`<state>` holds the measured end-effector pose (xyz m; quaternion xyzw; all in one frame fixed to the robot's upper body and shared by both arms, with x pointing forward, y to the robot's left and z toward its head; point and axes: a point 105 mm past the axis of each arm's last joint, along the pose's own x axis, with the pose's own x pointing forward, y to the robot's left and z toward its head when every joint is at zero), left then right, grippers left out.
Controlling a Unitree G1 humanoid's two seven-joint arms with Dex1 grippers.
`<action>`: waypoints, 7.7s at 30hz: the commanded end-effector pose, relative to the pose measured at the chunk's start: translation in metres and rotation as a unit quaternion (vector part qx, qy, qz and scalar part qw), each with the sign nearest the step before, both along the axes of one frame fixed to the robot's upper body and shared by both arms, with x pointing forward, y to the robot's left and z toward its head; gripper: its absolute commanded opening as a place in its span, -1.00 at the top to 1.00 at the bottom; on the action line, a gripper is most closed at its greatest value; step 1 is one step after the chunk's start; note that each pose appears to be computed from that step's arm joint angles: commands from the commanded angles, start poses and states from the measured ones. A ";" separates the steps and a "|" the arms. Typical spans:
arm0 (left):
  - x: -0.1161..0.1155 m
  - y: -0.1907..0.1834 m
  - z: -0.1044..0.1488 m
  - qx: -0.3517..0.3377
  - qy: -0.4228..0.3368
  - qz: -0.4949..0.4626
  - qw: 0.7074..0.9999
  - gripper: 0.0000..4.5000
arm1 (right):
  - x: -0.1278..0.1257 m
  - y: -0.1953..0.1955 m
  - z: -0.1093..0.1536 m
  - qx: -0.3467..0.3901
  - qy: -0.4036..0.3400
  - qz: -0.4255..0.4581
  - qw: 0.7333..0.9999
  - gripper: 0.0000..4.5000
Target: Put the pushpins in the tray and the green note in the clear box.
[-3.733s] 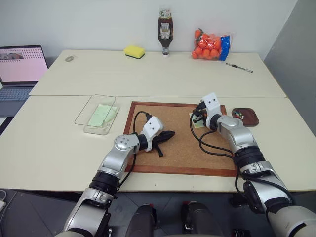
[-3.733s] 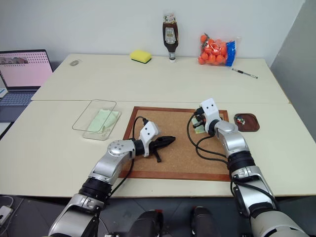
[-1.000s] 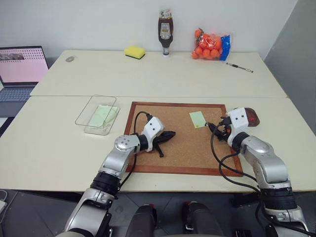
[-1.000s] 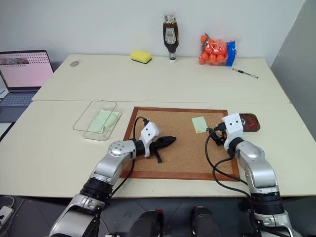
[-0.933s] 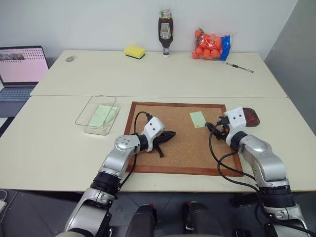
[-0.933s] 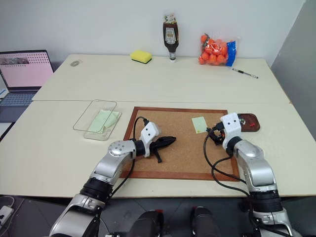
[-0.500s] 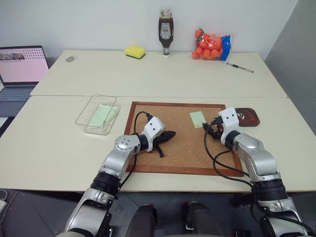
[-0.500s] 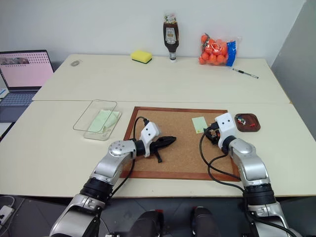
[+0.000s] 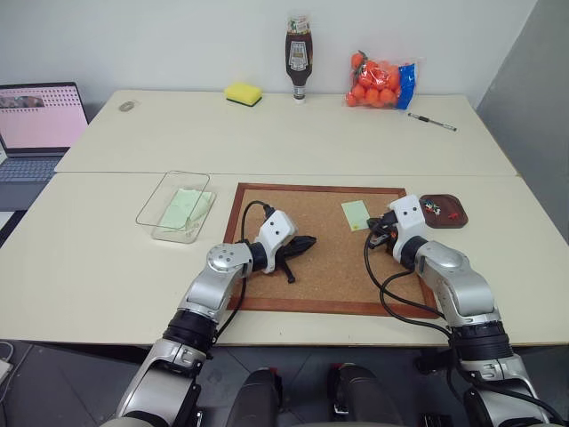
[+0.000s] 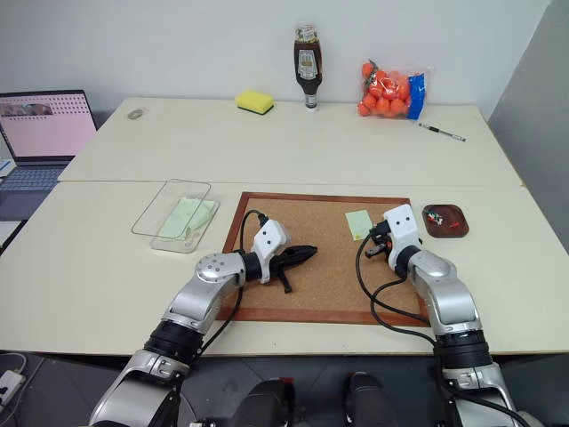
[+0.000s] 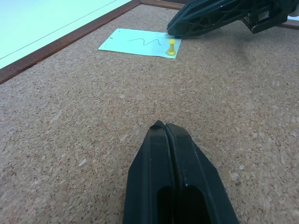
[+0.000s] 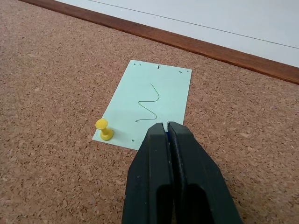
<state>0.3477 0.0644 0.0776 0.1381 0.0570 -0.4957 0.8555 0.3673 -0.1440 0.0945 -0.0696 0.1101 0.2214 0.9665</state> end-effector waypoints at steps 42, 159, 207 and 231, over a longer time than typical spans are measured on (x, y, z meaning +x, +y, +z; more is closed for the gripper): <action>-0.007 -0.003 -0.016 0.016 0.017 -0.009 1.000 1.00 | 0.025 -0.142 0.040 -0.038 -0.072 -0.245 0.966 0.66; 0.026 -0.041 0.063 -0.029 -0.219 0.015 0.975 0.00 | -0.057 0.070 0.101 0.042 -0.136 0.174 0.974 1.00; 0.027 -0.027 0.069 -0.092 -0.153 0.025 0.984 0.52 | -0.051 0.045 0.121 0.081 -0.161 0.093 0.979 1.00; 0.032 -0.045 0.081 -0.095 -0.152 0.009 0.984 -0.62 | -0.050 0.072 0.121 0.076 -0.150 0.152 0.974 1.00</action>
